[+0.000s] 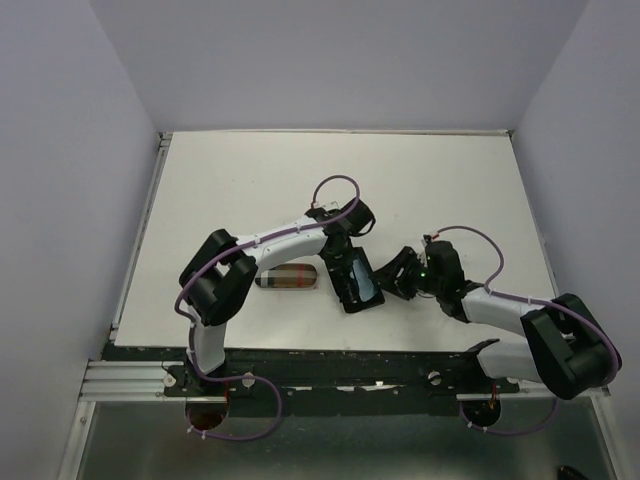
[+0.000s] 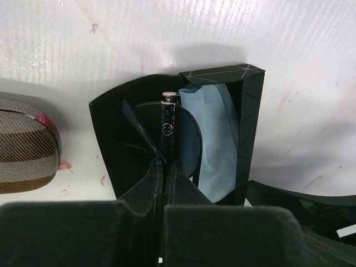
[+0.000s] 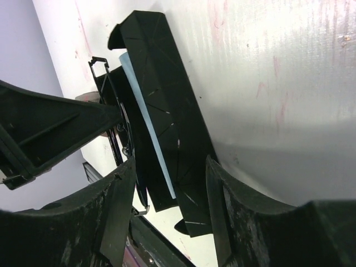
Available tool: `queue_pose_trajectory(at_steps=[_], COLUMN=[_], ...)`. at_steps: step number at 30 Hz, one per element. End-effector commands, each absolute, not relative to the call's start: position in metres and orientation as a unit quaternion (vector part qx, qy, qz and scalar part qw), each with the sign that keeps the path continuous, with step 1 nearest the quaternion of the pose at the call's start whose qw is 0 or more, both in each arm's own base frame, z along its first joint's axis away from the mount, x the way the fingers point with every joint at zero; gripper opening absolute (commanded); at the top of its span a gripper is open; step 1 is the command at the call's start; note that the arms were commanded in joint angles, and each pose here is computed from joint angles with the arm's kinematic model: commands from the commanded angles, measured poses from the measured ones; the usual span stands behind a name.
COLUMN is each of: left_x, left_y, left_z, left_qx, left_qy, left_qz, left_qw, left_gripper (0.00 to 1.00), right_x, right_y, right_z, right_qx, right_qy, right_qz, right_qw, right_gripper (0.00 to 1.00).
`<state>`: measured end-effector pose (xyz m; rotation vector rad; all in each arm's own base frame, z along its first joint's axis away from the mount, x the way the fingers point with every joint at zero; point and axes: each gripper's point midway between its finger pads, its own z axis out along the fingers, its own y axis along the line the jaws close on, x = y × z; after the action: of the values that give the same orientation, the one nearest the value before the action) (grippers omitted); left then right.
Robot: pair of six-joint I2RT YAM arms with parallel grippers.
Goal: Organize the sunglasses
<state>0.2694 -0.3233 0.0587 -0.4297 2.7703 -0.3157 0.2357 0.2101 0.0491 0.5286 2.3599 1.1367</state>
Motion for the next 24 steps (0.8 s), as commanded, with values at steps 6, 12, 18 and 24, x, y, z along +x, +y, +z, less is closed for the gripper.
queue_pose_trajectory(at_steps=[6,12,18,24], left_x=[0.28,0.283,0.282,0.281], left_y=[-0.336,-0.329,-0.333,-0.332], left_z=[0.055,0.055,0.05,0.045], left_qx=[-0.188,-0.197,-0.186,-0.181], left_qy=[0.963,0.963,0.966,0.967], left_qz=[-0.094,-0.053,-0.042,-0.027], left_qw=[0.167,0.173,0.178,0.179], left_gripper=[0.0,0.0,0.0,0.0], right_x=[0.229,0.23,0.229,0.23], right_y=[0.22,0.22,0.219,0.219], right_z=[0.041,0.044,0.045,0.05], right_qx=[0.187,0.184,0.19,0.188], right_qy=[0.855,0.852,0.851,0.848], right_qz=[0.439,0.443,0.442,0.446], right_qw=[0.204,0.207,0.21,0.215], right_gripper=[0.6,0.6,0.61,0.61])
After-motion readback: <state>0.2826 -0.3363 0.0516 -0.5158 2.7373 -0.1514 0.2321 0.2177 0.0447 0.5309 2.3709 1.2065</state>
